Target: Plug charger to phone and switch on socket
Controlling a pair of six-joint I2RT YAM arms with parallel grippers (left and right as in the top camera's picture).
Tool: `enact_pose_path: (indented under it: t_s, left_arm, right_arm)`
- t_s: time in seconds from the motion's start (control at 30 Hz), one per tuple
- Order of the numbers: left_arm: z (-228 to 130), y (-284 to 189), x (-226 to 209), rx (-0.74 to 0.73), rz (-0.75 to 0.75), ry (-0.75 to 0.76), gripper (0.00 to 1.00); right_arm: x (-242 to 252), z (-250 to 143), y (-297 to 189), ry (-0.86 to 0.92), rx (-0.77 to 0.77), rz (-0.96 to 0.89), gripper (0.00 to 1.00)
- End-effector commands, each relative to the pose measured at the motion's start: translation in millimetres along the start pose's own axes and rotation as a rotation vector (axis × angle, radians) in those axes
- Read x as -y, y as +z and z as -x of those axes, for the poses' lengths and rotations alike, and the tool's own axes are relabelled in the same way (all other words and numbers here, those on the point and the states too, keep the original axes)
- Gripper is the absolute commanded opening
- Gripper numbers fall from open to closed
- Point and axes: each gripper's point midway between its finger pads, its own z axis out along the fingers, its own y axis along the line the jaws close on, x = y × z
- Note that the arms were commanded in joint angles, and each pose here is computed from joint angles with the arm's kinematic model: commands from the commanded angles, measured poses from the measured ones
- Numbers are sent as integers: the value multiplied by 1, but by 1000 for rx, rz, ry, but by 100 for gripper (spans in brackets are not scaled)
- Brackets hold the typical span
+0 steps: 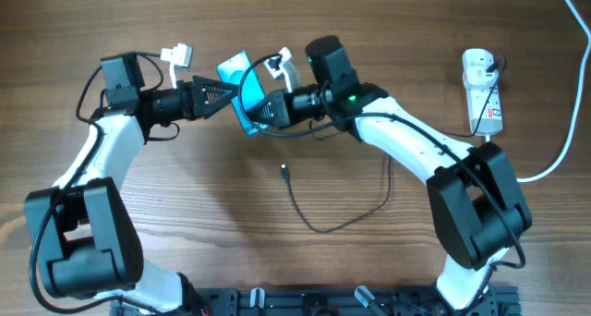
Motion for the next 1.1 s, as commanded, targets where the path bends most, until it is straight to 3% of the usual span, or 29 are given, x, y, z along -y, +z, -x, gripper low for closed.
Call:
enact_pose_path:
  t_s: [0.0,0.2,0.3,0.53,1.07]
  left_arm:
    - [-2,-1,30,-30,-110,53,81]
    - [13,-4,57,-28,-110,101,71]
    - [21,-7,85,-25,-110,173,71]
    - [21,-13,150,-18,-110,322,60]
    - [17,-16,175,-18,-110,342,50]
  right_arm:
    - [-45,2,-5,-6,-36,170,4]
    - [-55,17,-7,-14,8,200,4]
    - [-61,22,-7,-30,22,217,4]
    - [-84,40,-14,-94,76,294,4]
    - [-115,72,-30,-134,210,367,4]
